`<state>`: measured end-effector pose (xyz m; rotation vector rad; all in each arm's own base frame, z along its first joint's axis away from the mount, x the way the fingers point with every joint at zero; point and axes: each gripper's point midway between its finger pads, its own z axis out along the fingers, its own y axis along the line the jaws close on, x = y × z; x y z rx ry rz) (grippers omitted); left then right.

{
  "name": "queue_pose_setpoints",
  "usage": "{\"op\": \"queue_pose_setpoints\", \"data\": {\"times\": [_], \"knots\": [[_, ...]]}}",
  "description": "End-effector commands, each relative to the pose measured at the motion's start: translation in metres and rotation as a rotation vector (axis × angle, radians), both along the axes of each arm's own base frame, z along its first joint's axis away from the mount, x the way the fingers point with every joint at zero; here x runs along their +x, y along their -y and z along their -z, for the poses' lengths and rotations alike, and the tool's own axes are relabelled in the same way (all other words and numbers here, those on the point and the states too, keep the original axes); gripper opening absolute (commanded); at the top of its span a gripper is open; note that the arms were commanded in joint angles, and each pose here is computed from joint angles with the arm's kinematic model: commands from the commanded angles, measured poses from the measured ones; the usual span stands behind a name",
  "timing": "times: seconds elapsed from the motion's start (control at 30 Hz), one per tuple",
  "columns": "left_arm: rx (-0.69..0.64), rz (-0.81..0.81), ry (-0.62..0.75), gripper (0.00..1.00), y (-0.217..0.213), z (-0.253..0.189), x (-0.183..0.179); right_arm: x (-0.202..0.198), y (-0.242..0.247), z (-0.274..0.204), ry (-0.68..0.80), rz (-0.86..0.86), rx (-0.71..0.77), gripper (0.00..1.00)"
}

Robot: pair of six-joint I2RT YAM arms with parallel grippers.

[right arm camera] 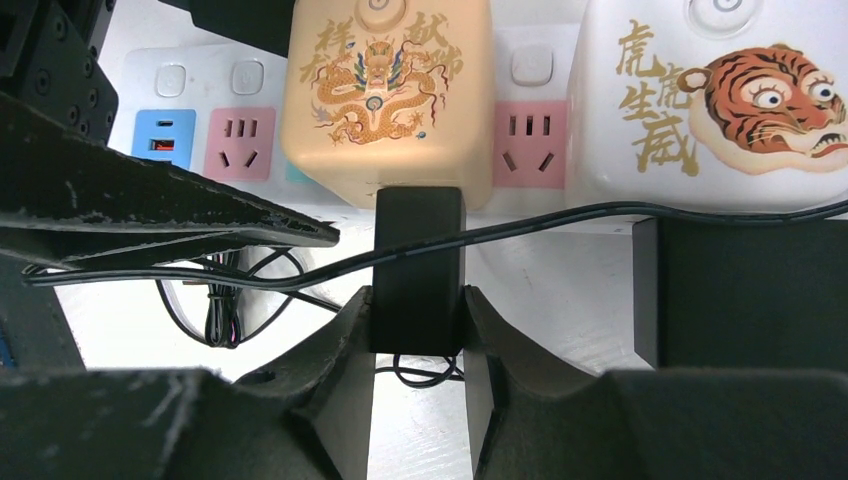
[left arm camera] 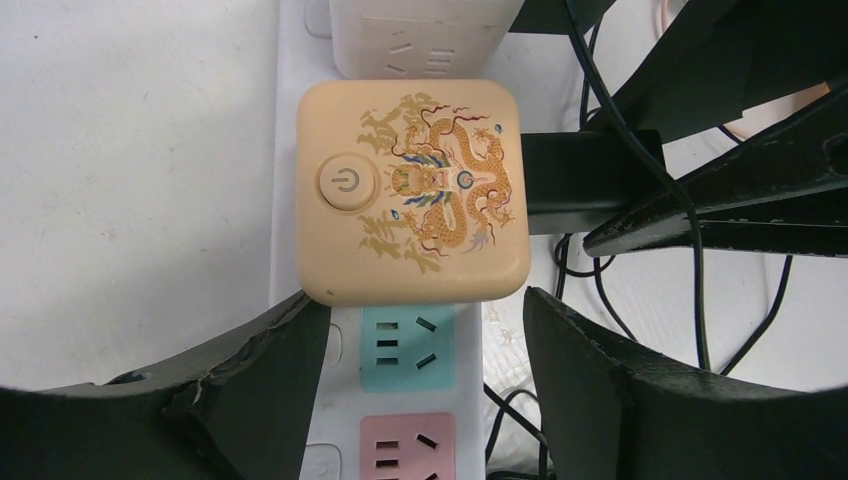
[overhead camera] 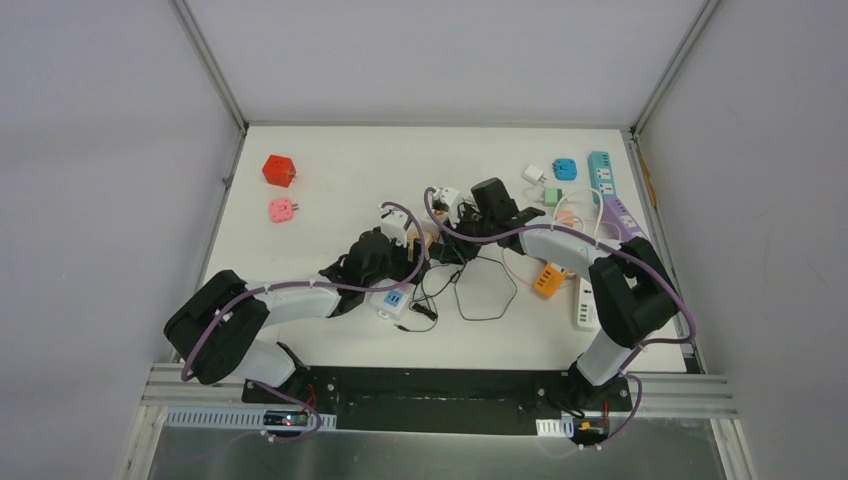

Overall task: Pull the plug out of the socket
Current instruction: Remove the plug from the socket.

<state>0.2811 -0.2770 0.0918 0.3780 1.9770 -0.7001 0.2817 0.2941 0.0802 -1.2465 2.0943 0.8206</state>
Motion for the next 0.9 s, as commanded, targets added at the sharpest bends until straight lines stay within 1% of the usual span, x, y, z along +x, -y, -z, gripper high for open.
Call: {"op": "queue_pose_setpoints", "data": {"times": [0.0, 0.2, 0.27, 0.4, 0.53, 0.77, 0.87], "knots": [[-0.026, 0.026, -0.022, 0.72, 0.002, -0.005, -0.009, 0.018, -0.004, -0.016, 0.046, 0.032, 0.021, 0.00], [-0.022, -0.011, 0.000, 0.72, -0.004, -0.011, -0.003, 0.017, -0.003, -0.015, 0.041, 0.028, 0.018, 0.00], [-0.022, -0.024, 0.009, 0.69, -0.007, -0.014, 0.000, 0.017, -0.004, -0.015, 0.040, 0.026, 0.018, 0.00], [-0.022, -0.053, 0.018, 0.68, -0.011, -0.019, 0.007, 0.017, -0.004, -0.015, 0.038, 0.023, 0.018, 0.00], [-0.039, -0.046, 0.021, 0.68, -0.006, -0.021, 0.011, 0.016, -0.004, -0.014, 0.037, 0.022, 0.016, 0.00], [-0.105, -0.006, 0.000, 0.68, 0.011, -0.020, 0.011, 0.016, -0.004, -0.013, 0.035, 0.020, 0.015, 0.00], [-0.107, -0.013, 0.001, 0.67, 0.011, -0.021, 0.013, 0.016, -0.004, -0.014, 0.035, 0.019, 0.015, 0.00]]}}
